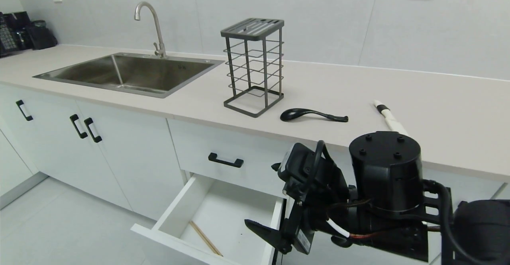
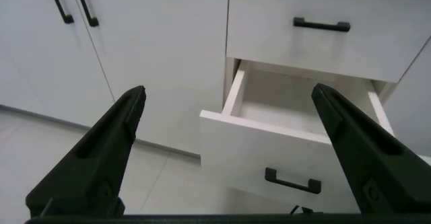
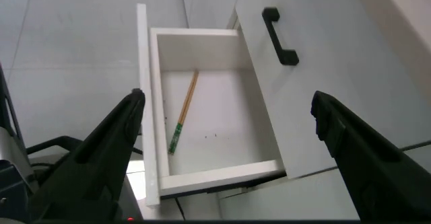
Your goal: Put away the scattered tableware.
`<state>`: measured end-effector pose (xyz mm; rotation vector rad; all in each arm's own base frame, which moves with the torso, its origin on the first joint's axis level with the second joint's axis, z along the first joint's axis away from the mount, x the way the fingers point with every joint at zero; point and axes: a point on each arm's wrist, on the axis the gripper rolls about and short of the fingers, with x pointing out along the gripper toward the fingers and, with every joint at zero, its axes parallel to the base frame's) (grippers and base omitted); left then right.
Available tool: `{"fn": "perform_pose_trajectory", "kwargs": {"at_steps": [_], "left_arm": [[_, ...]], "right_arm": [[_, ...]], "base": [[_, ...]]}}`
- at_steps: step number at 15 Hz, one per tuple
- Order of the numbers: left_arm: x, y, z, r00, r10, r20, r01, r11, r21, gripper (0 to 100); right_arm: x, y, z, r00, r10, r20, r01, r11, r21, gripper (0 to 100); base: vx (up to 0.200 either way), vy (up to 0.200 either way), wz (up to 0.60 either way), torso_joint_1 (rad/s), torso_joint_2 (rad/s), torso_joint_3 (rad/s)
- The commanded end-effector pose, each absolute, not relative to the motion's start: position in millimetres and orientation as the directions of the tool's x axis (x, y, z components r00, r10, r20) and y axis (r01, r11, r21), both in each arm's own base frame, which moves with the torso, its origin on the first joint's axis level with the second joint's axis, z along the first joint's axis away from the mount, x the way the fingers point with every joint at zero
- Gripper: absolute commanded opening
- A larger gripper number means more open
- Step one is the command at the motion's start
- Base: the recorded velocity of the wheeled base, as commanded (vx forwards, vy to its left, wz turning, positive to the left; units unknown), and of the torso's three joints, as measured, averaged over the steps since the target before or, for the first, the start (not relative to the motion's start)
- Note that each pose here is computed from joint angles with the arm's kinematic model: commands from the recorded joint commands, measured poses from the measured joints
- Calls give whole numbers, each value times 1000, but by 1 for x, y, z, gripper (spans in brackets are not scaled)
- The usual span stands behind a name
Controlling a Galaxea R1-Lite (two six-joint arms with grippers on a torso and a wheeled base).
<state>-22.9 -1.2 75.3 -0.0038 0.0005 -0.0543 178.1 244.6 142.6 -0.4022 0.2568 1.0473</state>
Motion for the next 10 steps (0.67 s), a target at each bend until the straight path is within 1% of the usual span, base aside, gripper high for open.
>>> {"fn": "perform_pose_trajectory", "kwargs": {"at_steps": [1, 2, 5, 10], "left_arm": [[-23, -1, 75, 998, -55, -2, 55, 998, -5, 100], [-23, -1, 75, 999, -54, -2, 54, 999, -5, 100], [-23, -1, 75, 999, -54, -2, 54, 999, -5, 100], [-23, -1, 75, 999, -54, -2, 54, 999, -5, 100]], "right_arm": [[178, 245, 142, 479, 784, -396, -878, 436, -198, 100], [178, 245, 142, 479, 784, -396, -878, 436, -198, 100], [178, 245, 142, 479, 784, -394, -878, 436, -198, 100], [179, 245, 140, 478, 781, -401, -878, 436, -198, 100]], "base": [[0, 0, 0, 134, -500, -237], [0, 0, 0, 242, -496, -227], [0, 0, 0, 362, -481, -255], [0, 0, 0, 258, -503, -254]]}}
